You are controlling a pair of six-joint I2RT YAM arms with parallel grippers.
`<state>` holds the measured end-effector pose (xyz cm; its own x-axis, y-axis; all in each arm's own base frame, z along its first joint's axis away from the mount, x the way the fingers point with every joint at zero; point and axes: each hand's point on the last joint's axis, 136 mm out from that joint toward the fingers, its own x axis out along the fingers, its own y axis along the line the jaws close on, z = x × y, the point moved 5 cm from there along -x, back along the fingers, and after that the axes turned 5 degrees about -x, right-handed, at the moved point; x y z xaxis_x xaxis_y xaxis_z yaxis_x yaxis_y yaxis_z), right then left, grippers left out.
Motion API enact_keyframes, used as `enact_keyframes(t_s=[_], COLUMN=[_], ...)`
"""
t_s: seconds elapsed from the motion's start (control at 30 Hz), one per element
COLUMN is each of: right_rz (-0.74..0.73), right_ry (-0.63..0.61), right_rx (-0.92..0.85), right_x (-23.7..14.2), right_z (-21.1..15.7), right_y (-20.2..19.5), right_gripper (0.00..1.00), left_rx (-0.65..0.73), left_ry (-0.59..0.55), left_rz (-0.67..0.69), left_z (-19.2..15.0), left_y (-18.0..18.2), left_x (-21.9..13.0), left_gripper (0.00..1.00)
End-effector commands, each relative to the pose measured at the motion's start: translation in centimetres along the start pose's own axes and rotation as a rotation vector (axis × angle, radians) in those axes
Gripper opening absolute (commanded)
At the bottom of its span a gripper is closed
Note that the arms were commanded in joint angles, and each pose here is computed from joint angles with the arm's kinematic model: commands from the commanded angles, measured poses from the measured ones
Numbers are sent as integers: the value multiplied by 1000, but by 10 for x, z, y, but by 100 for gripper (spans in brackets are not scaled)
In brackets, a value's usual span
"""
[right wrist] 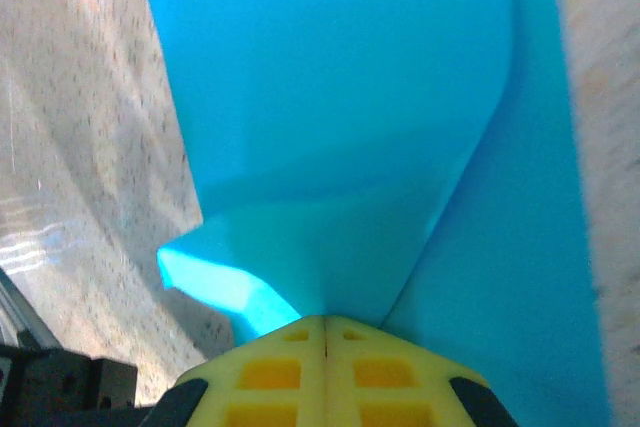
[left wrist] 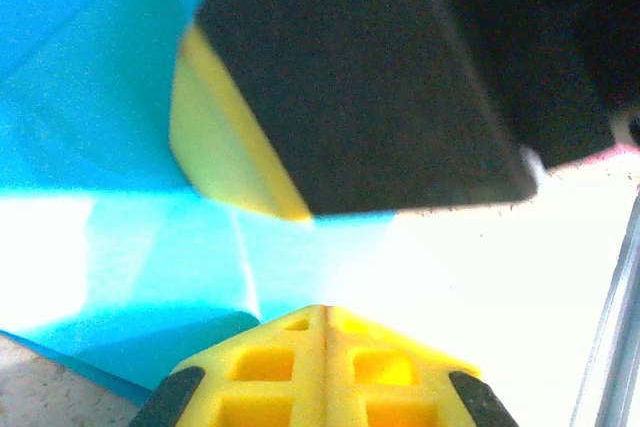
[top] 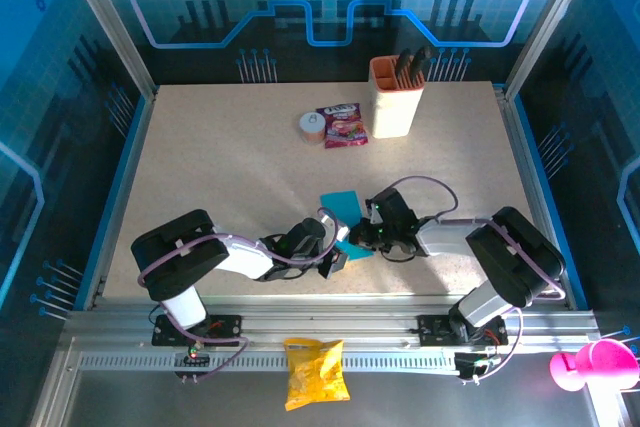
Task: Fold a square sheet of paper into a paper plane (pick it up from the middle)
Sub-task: Fold the triangle a second time at the center of the table.
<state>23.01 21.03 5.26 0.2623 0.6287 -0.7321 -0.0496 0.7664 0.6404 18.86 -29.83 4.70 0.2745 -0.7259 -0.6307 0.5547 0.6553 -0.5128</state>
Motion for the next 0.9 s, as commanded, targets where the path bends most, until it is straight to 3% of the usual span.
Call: enact_keyframes(t_s=[0.0,0.23,0.63,0.87], right_rz=[-59,-88,-130,-57], right_ry=[-7,-6,-21,-92], right_rx=[-11,-8,64,37], right_x=[-3,-6,-14,-45], right_z=[14,39,50,50], right_y=[-8,-18,-65,-45], right_gripper=[0,0,0,0], left_rx=[-59,-66,-70,-73], left_ry=[210,213,214,220], left_rz=[85,81,74,70], left_z=[-54,-56,-56,-57], left_y=[27,27,27,27], left_x=[2,2,4,5], left_gripper=[0,0,0,0])
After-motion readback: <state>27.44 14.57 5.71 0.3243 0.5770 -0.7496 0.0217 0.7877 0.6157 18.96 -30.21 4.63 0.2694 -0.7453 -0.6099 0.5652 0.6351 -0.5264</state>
